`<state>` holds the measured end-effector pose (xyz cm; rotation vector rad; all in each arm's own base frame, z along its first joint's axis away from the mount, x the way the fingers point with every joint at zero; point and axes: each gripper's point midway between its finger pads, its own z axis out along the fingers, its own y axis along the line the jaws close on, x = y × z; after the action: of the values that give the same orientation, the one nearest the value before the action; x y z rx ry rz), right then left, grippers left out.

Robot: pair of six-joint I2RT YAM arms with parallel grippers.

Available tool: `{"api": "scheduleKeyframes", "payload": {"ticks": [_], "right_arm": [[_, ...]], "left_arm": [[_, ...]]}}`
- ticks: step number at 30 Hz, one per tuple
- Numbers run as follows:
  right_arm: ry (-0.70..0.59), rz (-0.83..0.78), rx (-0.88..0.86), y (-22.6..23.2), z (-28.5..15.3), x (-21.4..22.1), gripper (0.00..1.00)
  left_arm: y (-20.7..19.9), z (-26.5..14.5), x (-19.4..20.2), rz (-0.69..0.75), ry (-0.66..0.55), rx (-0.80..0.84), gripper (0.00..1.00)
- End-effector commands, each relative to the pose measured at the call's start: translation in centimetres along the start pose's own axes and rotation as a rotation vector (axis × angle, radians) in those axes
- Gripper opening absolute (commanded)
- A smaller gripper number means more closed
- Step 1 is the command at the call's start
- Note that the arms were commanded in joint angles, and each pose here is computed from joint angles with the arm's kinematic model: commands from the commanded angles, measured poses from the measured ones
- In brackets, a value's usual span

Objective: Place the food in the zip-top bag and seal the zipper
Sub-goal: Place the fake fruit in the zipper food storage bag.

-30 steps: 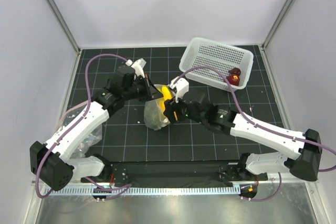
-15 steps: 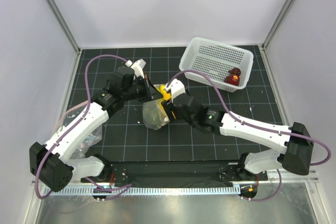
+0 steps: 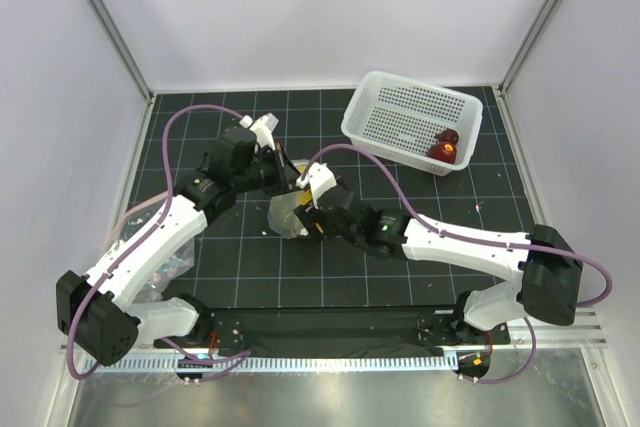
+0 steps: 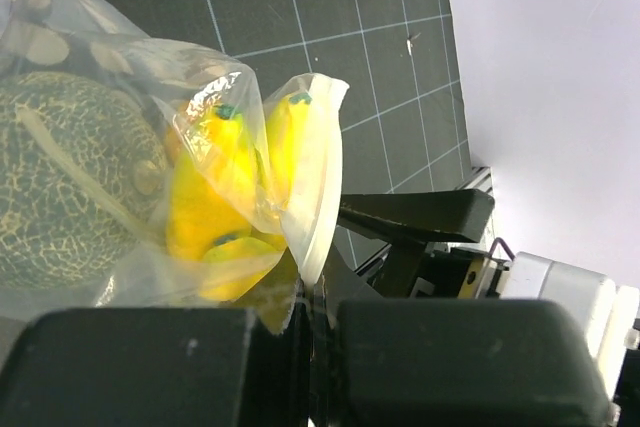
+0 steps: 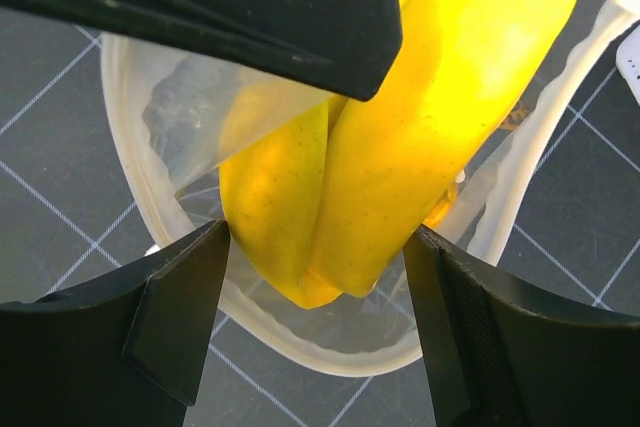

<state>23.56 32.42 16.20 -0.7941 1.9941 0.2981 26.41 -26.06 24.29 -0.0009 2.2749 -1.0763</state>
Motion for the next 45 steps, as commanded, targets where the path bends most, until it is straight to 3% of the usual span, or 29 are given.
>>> {"api": "scheduleKeyframes", "payload": {"ticks": [1,7,10,13,19,23,26,31,35,36,37,39,45], "right_arm": [[-0.068,0.023,0.012,0.2,0.6,-1.3,0.77],[-0.149,0.087,0.159,-2.2,1.0,-1.4,0.79],[-0.173,0.092,0.185,-2.7,1.2,-1.7,0.73],[-0.179,0.071,0.117,-1.7,0.7,-2.5,0.47],[-0.139,0.068,-0.171,1.7,-1.3,-3.5,0.18],[-0.117,0.179,-0.333,1.7,-2.4,-3.9,0.04],[-0.11,0.285,-0.487,1.2,-3.0,-4.5,0.01],[-0.029,0.308,-0.648,2.5,-3.3,-4.6,0.01],[0.008,0.301,-0.593,1.7,-3.5,-4.0,0.01],[0.008,0.301,-0.569,1.4,-3.4,-3.8,0.05],[0.003,0.305,-0.531,0.8,-3.2,-3.7,0.22],[-0.01,0.31,-0.533,0.8,-3.1,-3.7,0.36],[-0.057,0.339,-0.562,1.3,-2.7,-4.2,0.45]], "left_arm": [[-2.2,-0.7,-1.2,0.012,-0.039,0.09,0.0],[-2.2,-0.7,-1.2,0.01,-0.038,0.092,0.0],[-2.3,-0.5,-1.1,0.006,-0.028,0.099,0.0],[-2.4,-0.4,-0.8,0.007,-0.013,0.111,0.0],[-2.9,-0.5,-0.6,0.05,0.006,0.137,0.0],[-3.4,-0.6,-0.4,0.064,0.021,0.157,0.0],[-4.1,-0.6,0.1,0.072,0.042,0.181,0.0],[-5.6,-0.4,1.3,0.094,0.102,0.238,0.0],[-5.8,-0.4,1.3,0.108,0.102,0.238,0.0],[-5.8,-0.4,1.3,0.11,0.098,0.239,0.0],[-5.8,-0.5,1.3,0.107,0.099,0.239,0.0],[-5.9,-0.5,1.2,0.108,0.094,0.237,0.0],[-6.5,-0.9,1.4,0.103,0.099,0.275,0.0]]}}
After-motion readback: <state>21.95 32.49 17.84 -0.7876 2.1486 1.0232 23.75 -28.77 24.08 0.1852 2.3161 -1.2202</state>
